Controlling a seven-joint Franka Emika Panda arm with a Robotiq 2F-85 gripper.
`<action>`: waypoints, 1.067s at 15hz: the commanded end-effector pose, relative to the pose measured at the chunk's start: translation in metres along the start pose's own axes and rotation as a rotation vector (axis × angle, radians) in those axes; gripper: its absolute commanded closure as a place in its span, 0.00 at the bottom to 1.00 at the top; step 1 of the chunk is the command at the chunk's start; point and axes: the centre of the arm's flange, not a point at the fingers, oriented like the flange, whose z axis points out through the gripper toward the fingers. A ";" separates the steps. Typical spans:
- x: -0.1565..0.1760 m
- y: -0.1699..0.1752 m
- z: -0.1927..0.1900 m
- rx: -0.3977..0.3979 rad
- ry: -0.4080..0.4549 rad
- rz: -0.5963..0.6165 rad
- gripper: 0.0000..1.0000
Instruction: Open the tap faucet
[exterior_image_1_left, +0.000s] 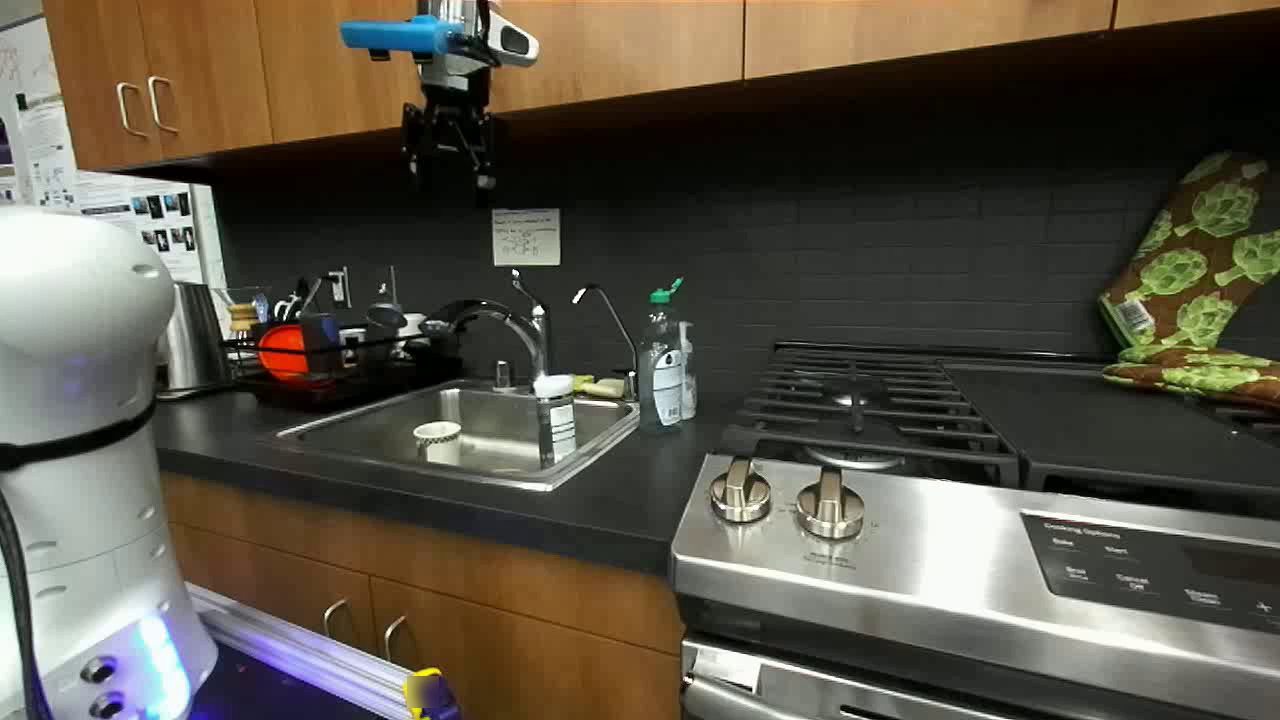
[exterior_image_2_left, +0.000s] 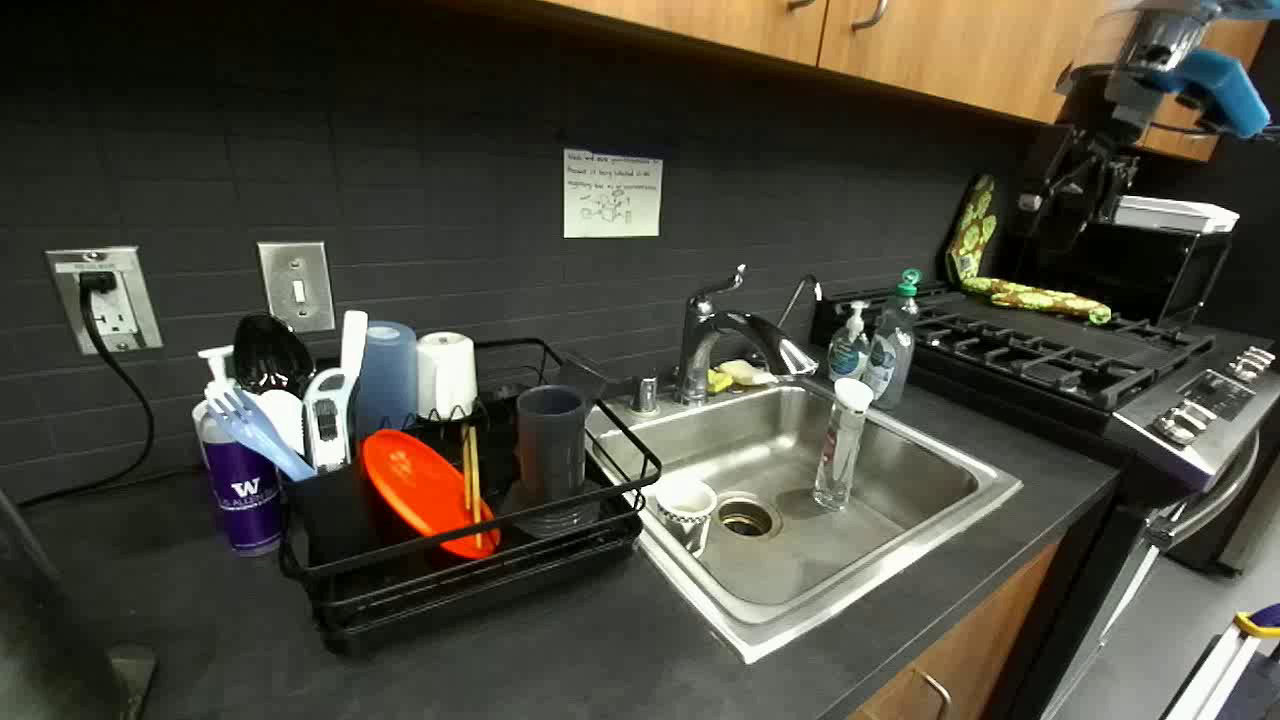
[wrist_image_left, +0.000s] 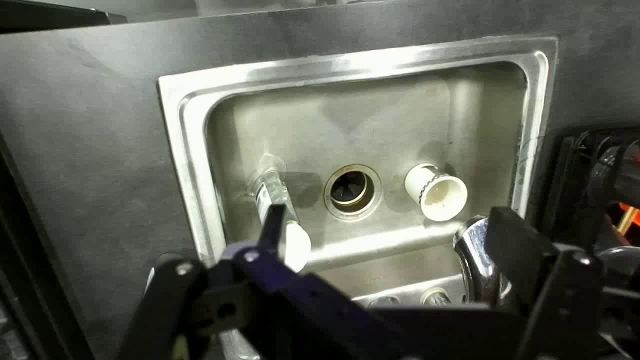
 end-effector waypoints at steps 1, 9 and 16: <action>0.000 0.000 0.000 0.000 0.001 0.000 0.00; 0.000 0.000 0.003 0.006 0.001 0.002 0.00; 0.005 -0.013 0.027 0.179 0.047 0.016 0.00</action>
